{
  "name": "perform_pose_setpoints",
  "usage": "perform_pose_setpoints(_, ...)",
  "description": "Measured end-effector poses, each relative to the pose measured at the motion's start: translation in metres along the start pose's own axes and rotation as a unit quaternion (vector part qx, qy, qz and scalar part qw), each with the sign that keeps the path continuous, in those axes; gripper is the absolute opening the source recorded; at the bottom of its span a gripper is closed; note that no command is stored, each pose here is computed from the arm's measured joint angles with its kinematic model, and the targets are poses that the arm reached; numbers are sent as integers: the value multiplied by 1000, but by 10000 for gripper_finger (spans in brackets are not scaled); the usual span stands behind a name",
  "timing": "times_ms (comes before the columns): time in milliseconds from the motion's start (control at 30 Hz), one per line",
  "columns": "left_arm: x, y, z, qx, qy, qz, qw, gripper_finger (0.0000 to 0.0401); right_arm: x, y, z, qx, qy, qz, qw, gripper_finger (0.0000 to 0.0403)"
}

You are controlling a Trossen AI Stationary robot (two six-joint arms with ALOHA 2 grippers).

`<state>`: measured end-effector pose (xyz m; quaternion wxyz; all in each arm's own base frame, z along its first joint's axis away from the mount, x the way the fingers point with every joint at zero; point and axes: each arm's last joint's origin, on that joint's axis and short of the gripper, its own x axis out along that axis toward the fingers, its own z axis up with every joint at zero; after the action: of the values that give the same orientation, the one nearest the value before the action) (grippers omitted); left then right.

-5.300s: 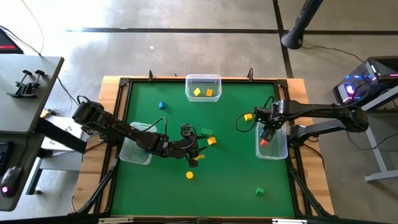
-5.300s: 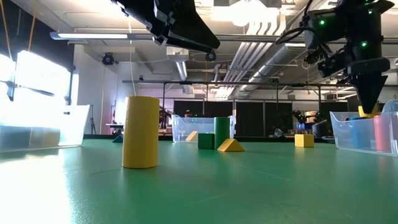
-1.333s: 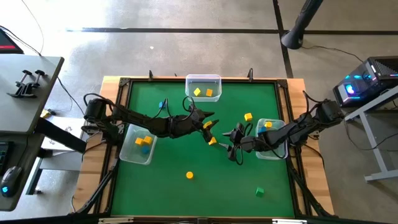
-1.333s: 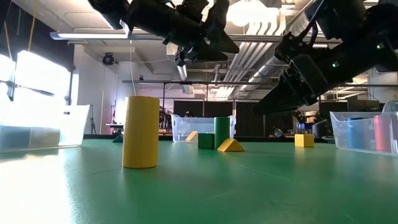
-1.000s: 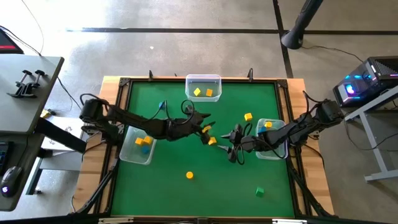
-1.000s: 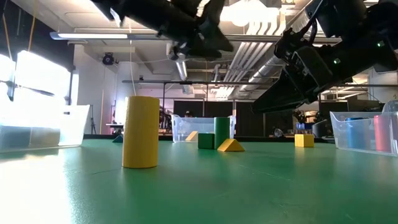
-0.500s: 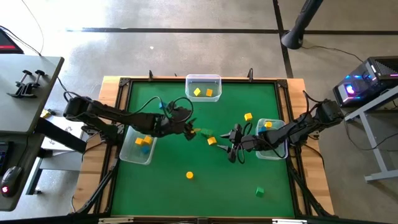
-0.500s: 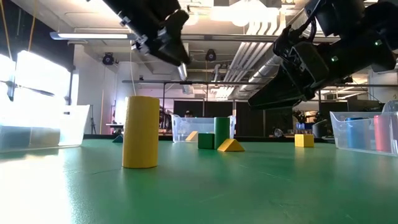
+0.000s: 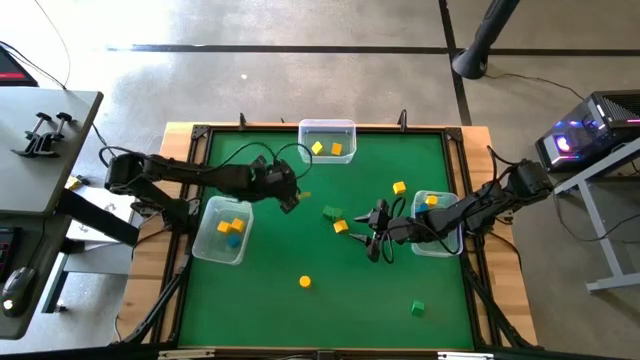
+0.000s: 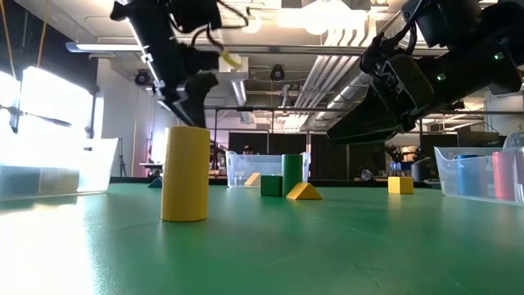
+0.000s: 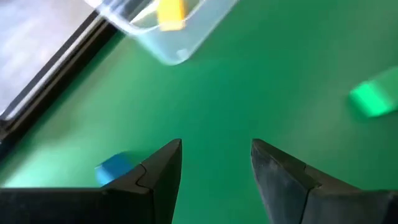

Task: Sort blocks by size
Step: Put the blue triangle block into the top transparent bin

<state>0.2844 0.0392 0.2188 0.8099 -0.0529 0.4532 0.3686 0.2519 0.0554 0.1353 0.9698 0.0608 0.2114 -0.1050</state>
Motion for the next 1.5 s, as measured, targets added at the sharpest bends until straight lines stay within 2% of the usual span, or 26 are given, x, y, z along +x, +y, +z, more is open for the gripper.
perform_pose_setpoints(67,6,13,-2,-1,37,13,999,177,0,0,0,0,0,0,1000,227)
perform_pose_setpoints(200,20,38,-6,6,123,4,992,177,0,0,0,-5,0,1,1000,227)
perform_pose_setpoints(300,30,54,-8,23,159,21,987,177,0,0,0,-17,0,1,1000,227)
perform_pose_setpoints(367,37,65,-5,28,165,25,986,178,0,0,0,-17,0,1,1000,227)
perform_pose_setpoints(533,53,101,-2,5,193,-17,981,193,0,1,-1,-10,4,6,1000,227)
perform_pose_setpoints(633,59,119,-3,3,206,-35,978,214,0,1,-1,-10,7,6,1000,227)
perform_pose_setpoints(800,65,139,-3,-14,205,-27,978,261,0,1,-1,-10,7,6,1000,227)
perform_pose_setpoints(900,68,145,-3,9,200,-34,979,286,0,1,-1,-2,8,6,1000,227)
perform_pose_setpoints(967,73,146,-3,49,202,-44,977,292,0,0,-2,2,10,5,1000,227)
perform_pose_setpoints(1100,87,140,-7,159,219,-74,960,292,0,1,-2,8,13,7,1000,227)
perform_pose_setpoints(1233,106,134,-15,223,254,-84,937,290,0,1,-2,9,13,8,1000,227)
perform_pose_setpoints(1333,120,131,-22,250,282,-72,924,290,0,1,-2,9,13,8,1000,227)
perform_pose_setpoints(1500,132,125,-28,266,306,-74,911,289,0,1,-2,18,13,8,1000,227)
